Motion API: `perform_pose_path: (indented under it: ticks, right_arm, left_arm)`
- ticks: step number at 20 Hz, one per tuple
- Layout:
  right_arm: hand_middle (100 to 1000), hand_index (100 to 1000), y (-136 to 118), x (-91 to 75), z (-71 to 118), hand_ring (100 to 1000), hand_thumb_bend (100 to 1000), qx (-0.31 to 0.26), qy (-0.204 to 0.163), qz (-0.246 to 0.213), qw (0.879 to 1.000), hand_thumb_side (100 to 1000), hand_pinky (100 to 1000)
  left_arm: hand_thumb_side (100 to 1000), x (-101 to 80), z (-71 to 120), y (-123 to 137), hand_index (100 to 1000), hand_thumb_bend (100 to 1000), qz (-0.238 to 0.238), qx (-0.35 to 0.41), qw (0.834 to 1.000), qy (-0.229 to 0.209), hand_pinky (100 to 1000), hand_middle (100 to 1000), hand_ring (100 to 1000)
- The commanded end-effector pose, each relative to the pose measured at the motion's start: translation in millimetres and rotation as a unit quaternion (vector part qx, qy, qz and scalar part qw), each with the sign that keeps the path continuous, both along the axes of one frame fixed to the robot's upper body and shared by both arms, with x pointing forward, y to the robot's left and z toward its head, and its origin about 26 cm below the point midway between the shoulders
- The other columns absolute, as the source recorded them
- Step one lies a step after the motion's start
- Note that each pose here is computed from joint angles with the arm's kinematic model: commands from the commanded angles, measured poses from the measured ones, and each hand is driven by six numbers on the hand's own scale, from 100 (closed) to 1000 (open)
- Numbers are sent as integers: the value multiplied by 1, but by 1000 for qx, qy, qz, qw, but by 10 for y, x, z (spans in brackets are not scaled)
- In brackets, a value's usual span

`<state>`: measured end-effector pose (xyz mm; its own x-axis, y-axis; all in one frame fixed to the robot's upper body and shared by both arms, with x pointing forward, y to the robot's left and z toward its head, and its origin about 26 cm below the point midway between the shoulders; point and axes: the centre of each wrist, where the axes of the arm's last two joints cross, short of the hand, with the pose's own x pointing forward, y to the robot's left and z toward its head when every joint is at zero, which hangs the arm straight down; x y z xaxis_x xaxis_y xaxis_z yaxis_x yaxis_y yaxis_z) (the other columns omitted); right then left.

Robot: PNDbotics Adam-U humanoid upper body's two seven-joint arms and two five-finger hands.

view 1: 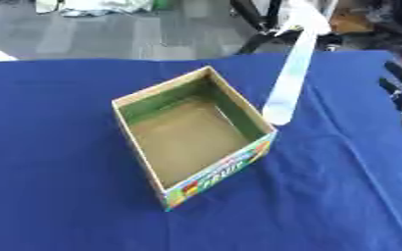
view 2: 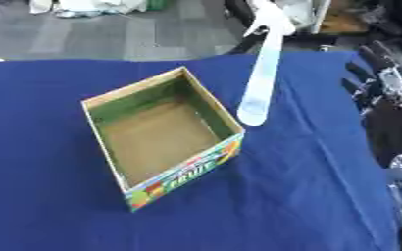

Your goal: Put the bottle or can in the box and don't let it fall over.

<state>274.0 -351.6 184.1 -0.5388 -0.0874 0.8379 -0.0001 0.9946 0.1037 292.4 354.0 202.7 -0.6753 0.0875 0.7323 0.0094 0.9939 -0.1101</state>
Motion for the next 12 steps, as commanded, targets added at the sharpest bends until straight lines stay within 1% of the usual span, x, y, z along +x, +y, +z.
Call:
perform_pose_path:
  ticks: [1, 5, 9, 12]
  right_arm:
    - [1000, 1000, -8, -26, 119, 1000, 100, -22, -13, 0, 1000, 570, 998]
    - [1000, 1000, 27, -15, 113, 1000, 100, -35, 7, 3, 999, 583, 1000]
    - [1000, 1000, 51, 2, 139, 1000, 100, -38, 17, 9, 999, 599, 1000]
    - [1000, 1000, 28, 3, 188, 1000, 100, -52, 25, 12, 998, 577, 1000]
  left_arm:
    - [649, -22, 100, 11, 815, 375, 0, 13, 1000, -13, 927, 1000, 1000]
    - [645, -25, 107, 19, 815, 379, 3, 12, 1000, -14, 927, 1000, 1000]
    - [645, -31, 104, 25, 815, 379, 5, 12, 1000, -12, 927, 1000, 1000]
    - [646, -36, 99, 32, 815, 378, 7, 13, 1000, -10, 926, 1000, 1000]
